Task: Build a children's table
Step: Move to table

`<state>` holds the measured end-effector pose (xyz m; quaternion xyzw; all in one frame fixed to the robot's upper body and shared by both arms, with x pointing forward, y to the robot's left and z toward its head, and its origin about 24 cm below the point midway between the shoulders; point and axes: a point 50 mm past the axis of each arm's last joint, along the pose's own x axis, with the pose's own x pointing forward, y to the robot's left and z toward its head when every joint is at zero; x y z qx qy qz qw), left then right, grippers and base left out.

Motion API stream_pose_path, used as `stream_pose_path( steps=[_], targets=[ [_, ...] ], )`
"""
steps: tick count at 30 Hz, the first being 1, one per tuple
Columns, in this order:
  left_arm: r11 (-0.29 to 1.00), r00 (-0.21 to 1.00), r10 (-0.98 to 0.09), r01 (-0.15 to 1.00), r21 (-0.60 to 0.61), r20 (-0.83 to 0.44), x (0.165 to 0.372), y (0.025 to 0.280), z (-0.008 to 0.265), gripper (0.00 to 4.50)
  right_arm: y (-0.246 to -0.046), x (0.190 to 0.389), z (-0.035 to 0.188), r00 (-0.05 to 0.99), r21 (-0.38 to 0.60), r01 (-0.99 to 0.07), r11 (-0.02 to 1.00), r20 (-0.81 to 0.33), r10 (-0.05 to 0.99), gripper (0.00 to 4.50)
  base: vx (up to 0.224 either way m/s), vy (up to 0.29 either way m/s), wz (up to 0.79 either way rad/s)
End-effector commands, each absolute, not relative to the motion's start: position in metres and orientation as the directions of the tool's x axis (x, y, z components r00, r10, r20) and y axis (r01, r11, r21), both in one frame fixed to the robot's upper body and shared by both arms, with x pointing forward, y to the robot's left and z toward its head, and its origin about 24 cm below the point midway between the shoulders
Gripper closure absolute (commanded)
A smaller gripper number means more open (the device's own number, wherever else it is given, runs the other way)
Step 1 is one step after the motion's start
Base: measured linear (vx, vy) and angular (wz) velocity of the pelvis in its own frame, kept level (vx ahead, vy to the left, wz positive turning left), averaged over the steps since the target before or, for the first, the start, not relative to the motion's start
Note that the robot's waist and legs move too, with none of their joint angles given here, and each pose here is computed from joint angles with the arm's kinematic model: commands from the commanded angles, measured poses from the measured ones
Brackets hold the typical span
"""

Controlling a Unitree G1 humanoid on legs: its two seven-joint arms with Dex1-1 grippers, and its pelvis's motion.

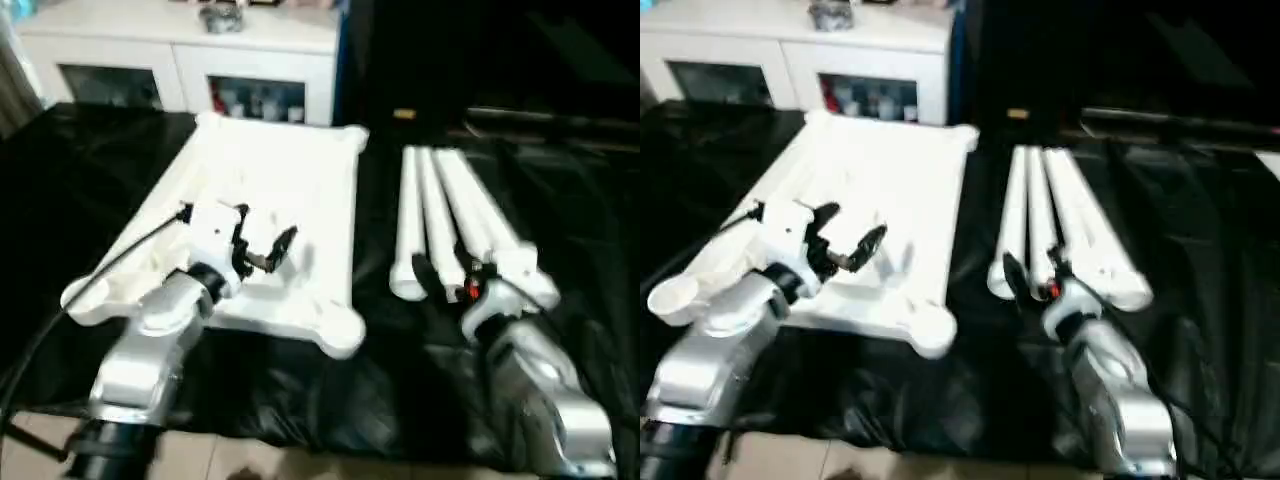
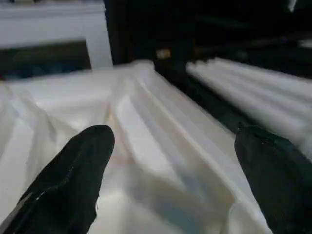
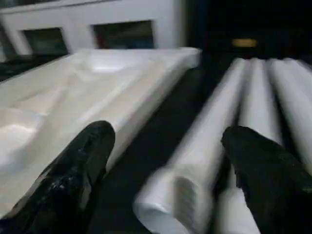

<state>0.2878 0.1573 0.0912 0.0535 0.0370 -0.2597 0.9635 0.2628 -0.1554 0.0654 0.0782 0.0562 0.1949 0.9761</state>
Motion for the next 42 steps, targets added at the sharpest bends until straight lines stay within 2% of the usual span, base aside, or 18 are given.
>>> stream_pose_path(
  steps=[1,4,5,9,10,11,14,16,19,25,27,34,42],
  targets=[
    [0.804,0.808,-0.578,0.587,0.091,-0.114,0.285,0.152,0.089,0.03,-0.160,0.261,0.073,0.891,0.136,-0.433,0.891,-0.085,0.446,0.50,0.097,0.032,-0.08],
    [0.722,0.726,-0.672,0.686,0.092,-0.146,0.283,0.152,0.088,0.03,-0.161,0.261,0.080,0.833,0.089,-0.534,0.840,-0.109,0.542,0.50,0.020,0.011,0.01],
    [0.658,0.663,-0.729,0.747,0.092,-0.170,0.282,0.151,0.089,0.03,-0.162,0.261,0.084,0.794,0.078,-0.591,0.803,-0.116,0.596,0.50,0.000,0.000,0.00],
    [0.457,0.467,-0.845,0.884,0.098,-0.260,0.281,0.149,0.087,0.03,-0.163,0.262,0.094,0.673,0.041,-0.726,0.686,-0.159,0.722,0.50,-0.058,0.011,0.00],
    [0.457,0.467,-0.845,0.884,0.098,-0.260,0.281,0.149,0.087,0.03,-0.163,0.262,0.094,0.673,0.041,-0.726,0.686,-0.159,0.722,0.50,-0.068,0.006,0.01],
    [0.375,0.386,-0.867,0.922,0.096,-0.317,0.282,0.149,0.084,0.30,-0.164,0.261,0.094,0.609,0.025,-0.780,0.626,-0.201,0.767,0.45,-0.066,0.007,0.00],
    [0.291,0.308,-0.871,0.951,0.104,-0.383,0.283,0.151,0.080,0.44,-0.166,0.258,0.093,0.534,0.011,-0.832,0.555,-0.260,0.805,0.45,-0.038,0.009,-0.01],
    [0.193,0.230,-0.858,0.973,0.125,-0.459,0.290,0.154,0.075,0.70,-0.169,0.254,0.092,0.453,0.020,-0.876,0.482,-0.311,0.836,0.45,0.000,0.000,0.00],
    [0.134,0.189,-0.834,0.981,0.140,-0.518,0.296,0.156,0.070,0.83,-0.170,0.253,0.093,0.415,0.028,-0.893,0.449,-0.335,0.846,0.45,0.000,0.000,0.00],
    [0.103,0.152,-0.822,0.987,0.120,-0.549,0.310,0.156,0.069,1.22,-0.171,0.250,0.094,0.392,0.026,-0.903,0.429,-0.357,0.848,0.45,0.000,0.000,0.00],
    [0.066,0.094,-0.822,0.995,0.069,-0.561,0.313,0.155,0.068,1.39,-0.169,0.245,0.093,0.363,0.046,-0.913,0.406,-0.362,0.859,0.45,0.000,0.000,0.00],
    [0.024,0.007,-0.803,1.000,-0.020,-0.596,0.314,0.157,0.064,1.85,-0.169,0.243,0.091,0.352,0.047,-0.916,0.397,-0.378,0.856,0.45,0.000,0.000,0.00],
    [0.056,0.044,-0.785,0.998,0.000,-0.617,0.318,0.159,0.060,2.46,-0.166,0.243,0.089,0.337,0.053,-0.921,0.386,-0.387,0.858,0.45,0.000,0.000,0.00]
  ],
)
